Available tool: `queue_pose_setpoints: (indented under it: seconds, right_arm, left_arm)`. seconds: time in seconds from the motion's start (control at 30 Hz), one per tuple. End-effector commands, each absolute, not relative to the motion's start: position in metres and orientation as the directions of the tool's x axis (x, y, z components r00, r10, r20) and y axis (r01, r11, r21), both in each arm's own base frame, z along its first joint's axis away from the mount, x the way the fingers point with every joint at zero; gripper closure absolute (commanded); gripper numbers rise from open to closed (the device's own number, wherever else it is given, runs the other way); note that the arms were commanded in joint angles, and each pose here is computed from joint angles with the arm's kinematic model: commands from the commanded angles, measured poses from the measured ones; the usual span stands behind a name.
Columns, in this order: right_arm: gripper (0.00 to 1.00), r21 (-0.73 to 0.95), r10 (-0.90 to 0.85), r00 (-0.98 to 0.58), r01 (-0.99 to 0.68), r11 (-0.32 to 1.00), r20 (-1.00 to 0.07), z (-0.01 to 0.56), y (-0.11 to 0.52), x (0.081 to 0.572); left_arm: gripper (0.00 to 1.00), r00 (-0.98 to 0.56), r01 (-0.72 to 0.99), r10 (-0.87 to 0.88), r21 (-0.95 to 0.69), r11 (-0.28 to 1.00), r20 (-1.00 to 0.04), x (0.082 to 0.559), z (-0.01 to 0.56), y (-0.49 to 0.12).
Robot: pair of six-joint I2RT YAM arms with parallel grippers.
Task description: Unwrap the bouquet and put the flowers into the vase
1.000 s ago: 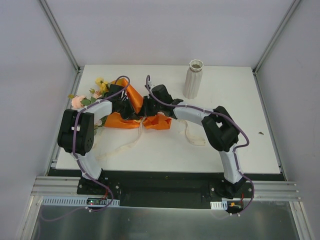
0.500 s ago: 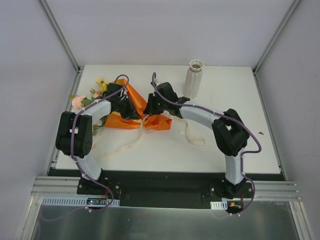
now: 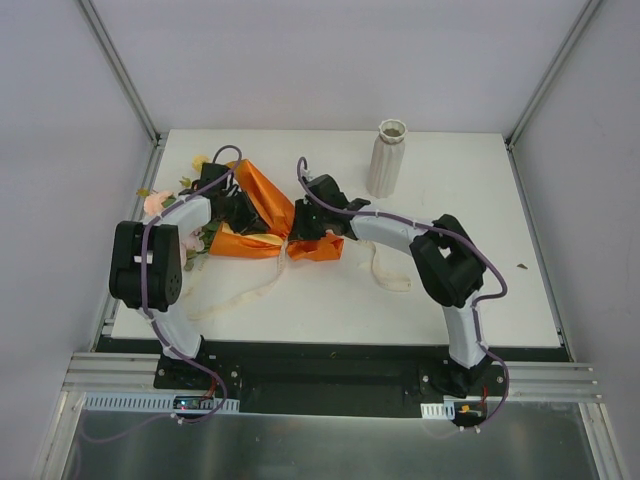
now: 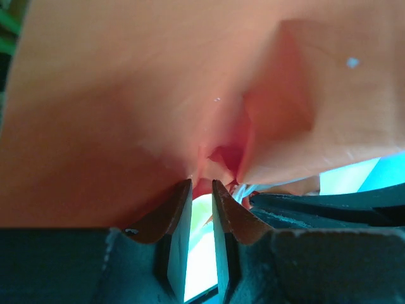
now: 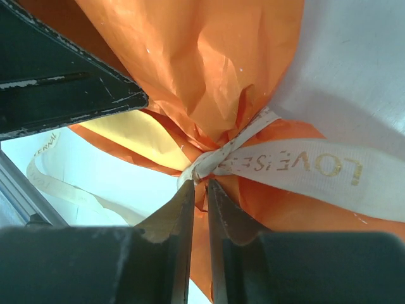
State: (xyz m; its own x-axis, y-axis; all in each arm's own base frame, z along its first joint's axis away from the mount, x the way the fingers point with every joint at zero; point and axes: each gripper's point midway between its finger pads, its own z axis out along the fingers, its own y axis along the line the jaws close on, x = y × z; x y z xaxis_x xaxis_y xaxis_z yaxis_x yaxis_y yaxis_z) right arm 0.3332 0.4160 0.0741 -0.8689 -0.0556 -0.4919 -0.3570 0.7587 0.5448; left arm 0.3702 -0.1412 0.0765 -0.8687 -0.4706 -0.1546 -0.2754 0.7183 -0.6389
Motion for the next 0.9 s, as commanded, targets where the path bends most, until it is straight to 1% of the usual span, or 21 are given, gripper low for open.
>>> queue_pose_setpoints:
  seconds: [0.0, 0.2, 0.6, 0.7, 0.8, 0.87]
  right_arm:
    - [0.82, 0.544, -0.056, -0.86, -0.37, 0.753, -0.507, 0.084, 0.425, 0.337]
    - [0.81, 0.545, -0.069, -0.872, -0.363, 0.756, -0.485, 0.074, 0.426, 0.335]
    - [0.82, 0.58, -0.061, -0.879, -0.363, 0.729, -0.473, 0.071, 0.438, 0.334]
    - [0.83, 0.592, -0.055, -0.883, -0.357, 0.723, -0.465, 0.07, 0.44, 0.334]
    - [0.88, 0.597, -0.053, -0.883, -0.358, 0.718, -0.466, 0.07, 0.442, 0.335]
    - [0.89, 0.603, -0.049, -0.882, -0.36, 0.712, -0.469, 0.072, 0.444, 0.336]
  left_arm:
    - [0.82, -0.884, -0.274, -0.451, -0.645, 0.713, -0.123, 0.365, 0.07, -0.146]
    - [0.83, -0.887, -0.287, -0.452, -0.655, 0.699, -0.094, 0.363, 0.065, -0.15]
    - [0.83, -0.887, -0.285, -0.452, -0.664, 0.691, -0.09, 0.364, 0.065, -0.151]
    - [0.83, -0.887, -0.285, -0.452, -0.666, 0.689, -0.088, 0.364, 0.064, -0.152]
    - [0.83, -0.887, -0.289, -0.454, -0.665, 0.689, -0.084, 0.363, 0.063, -0.152]
    - [0.83, -0.889, -0.287, -0.45, -0.666, 0.689, -0.083, 0.363, 0.062, -0.154]
